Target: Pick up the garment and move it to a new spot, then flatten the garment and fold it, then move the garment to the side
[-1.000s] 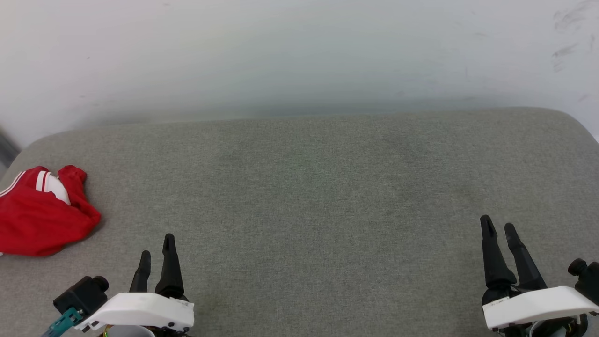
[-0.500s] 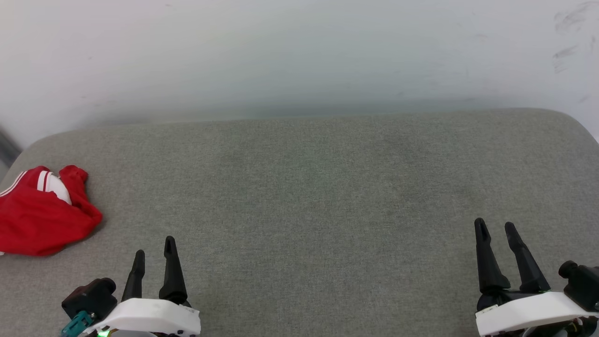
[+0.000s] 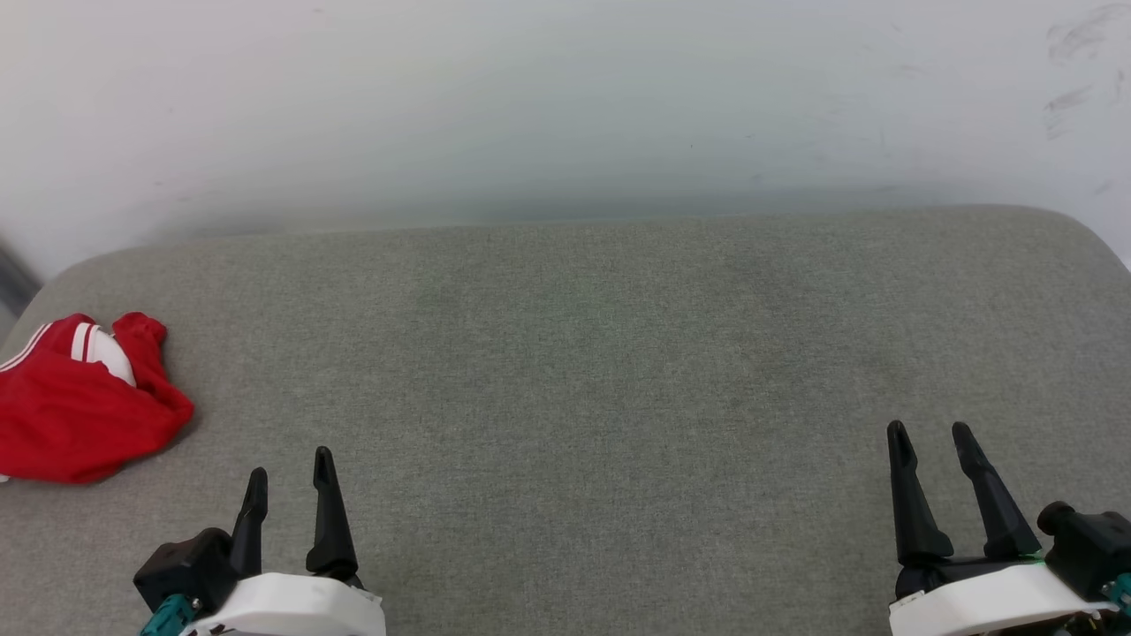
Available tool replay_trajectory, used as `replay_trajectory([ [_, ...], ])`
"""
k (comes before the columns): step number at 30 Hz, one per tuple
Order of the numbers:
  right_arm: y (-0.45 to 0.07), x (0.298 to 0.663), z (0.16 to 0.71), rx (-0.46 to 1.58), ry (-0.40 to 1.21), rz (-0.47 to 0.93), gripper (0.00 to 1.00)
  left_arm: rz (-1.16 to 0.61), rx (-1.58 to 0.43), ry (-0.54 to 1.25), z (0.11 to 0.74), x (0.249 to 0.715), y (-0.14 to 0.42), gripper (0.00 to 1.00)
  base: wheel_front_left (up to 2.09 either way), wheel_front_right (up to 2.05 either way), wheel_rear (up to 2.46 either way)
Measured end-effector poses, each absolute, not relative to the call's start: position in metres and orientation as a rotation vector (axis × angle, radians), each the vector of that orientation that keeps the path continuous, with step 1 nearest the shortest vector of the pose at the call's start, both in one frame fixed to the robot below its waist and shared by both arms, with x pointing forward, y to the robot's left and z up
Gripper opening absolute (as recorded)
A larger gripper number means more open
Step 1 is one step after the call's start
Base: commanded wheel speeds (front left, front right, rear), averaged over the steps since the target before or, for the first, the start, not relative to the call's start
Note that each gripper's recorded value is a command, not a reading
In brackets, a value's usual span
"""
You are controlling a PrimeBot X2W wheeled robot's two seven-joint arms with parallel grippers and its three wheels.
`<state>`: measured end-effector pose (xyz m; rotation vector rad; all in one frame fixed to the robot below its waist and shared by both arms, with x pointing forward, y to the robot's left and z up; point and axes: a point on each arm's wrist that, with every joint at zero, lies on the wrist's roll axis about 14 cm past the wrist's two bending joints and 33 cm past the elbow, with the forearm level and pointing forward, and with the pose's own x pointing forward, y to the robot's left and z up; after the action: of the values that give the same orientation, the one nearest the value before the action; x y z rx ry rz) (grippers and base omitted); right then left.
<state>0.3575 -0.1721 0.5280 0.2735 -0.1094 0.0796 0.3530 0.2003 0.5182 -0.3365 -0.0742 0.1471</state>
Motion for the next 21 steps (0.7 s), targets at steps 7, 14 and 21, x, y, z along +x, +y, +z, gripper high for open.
replay_trajectory([
  [7,-0.1699,0.3549,0.5295,0.215,-0.122,0.089,1.00,0.128,-0.279,-0.095,0.5222,0.3518,0.1963,1.00,0.00,0.00,0.00],
  [14,-0.1673,0.3524,0.5300,0.160,-0.130,0.099,1.00,0.117,-0.221,-0.098,0.5206,0.3484,0.1944,1.00,0.00,0.00,0.00],
  [21,-0.1653,0.3513,0.5312,0.109,-0.140,0.109,1.00,0.110,-0.170,-0.108,0.5210,0.3466,0.1931,1.00,0.00,0.00,0.00],
])
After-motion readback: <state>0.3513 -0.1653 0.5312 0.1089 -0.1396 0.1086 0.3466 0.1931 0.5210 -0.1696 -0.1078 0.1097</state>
